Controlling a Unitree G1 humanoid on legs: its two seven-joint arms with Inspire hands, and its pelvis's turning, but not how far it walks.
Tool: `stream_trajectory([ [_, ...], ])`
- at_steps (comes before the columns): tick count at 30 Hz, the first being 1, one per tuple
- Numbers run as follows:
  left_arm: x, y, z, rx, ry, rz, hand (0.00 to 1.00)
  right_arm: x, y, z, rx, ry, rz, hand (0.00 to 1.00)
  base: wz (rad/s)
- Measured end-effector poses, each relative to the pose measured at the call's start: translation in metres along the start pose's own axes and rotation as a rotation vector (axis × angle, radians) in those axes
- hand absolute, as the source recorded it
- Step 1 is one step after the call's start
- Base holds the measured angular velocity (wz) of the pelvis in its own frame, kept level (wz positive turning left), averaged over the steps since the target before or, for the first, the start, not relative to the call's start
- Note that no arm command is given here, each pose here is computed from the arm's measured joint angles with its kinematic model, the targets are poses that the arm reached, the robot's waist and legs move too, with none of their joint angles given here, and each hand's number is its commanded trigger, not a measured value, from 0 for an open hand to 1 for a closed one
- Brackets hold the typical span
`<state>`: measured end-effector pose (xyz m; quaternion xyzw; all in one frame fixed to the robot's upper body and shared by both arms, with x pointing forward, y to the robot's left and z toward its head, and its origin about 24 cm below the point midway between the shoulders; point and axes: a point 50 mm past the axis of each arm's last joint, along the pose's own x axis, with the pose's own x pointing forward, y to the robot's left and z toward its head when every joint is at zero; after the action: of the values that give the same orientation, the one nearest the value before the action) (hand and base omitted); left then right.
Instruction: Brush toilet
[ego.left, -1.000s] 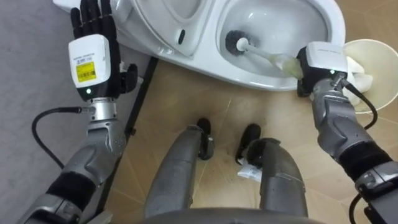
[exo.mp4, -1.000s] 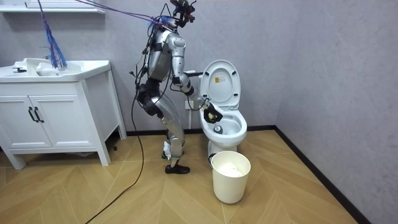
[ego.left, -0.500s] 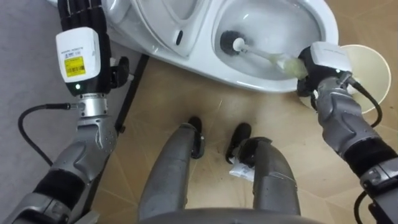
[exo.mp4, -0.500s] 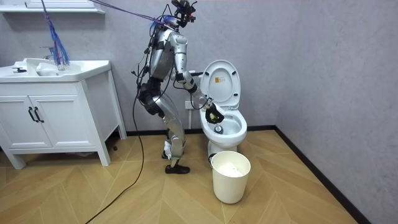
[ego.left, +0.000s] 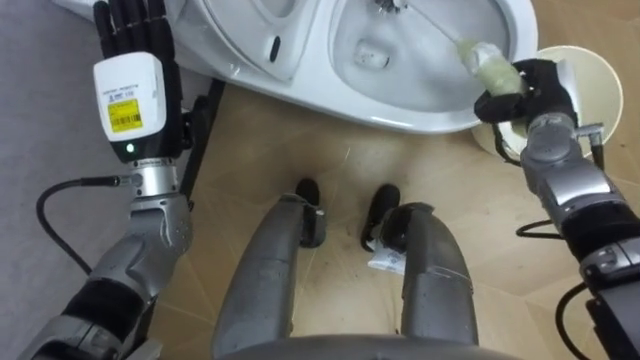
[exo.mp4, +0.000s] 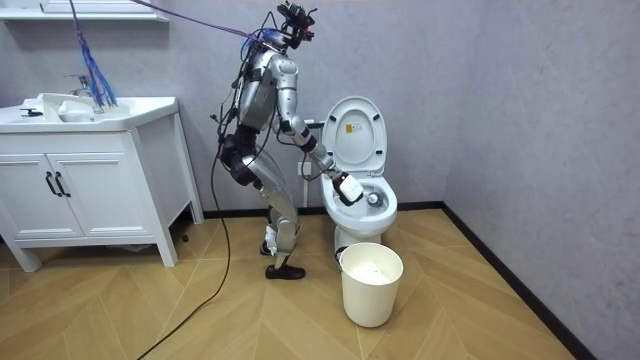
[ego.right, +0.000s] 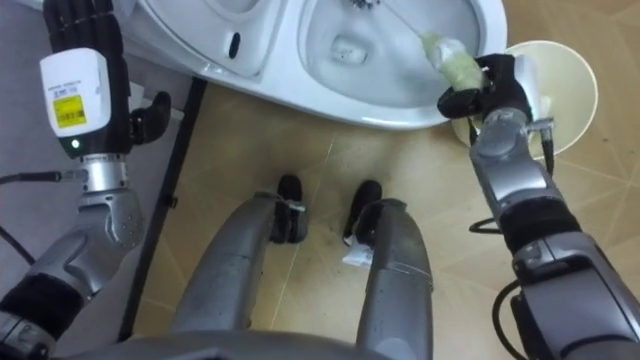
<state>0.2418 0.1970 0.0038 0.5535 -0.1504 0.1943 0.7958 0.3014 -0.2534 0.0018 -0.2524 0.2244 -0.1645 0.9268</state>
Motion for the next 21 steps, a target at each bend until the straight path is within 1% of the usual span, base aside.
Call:
stream_trajectory([
  [7, 0.000, -0.002, -0.003, 0.016, 0.006, -0.012, 0.00, -0.003, 0.005, -0.012, 0.157, 0.090, 0.040, 1.00, 0.00],
  [17, 0.000, -0.003, -0.005, 0.031, 0.018, -0.016, 0.00, -0.005, 0.005, -0.022, 0.157, 0.121, 0.038, 1.00, 0.00],
  [21, 0.001, -0.002, -0.011, 0.048, 0.044, -0.010, 0.00, -0.006, 0.004, -0.025, 0.129, 0.119, 0.032, 1.00, -0.02],
])
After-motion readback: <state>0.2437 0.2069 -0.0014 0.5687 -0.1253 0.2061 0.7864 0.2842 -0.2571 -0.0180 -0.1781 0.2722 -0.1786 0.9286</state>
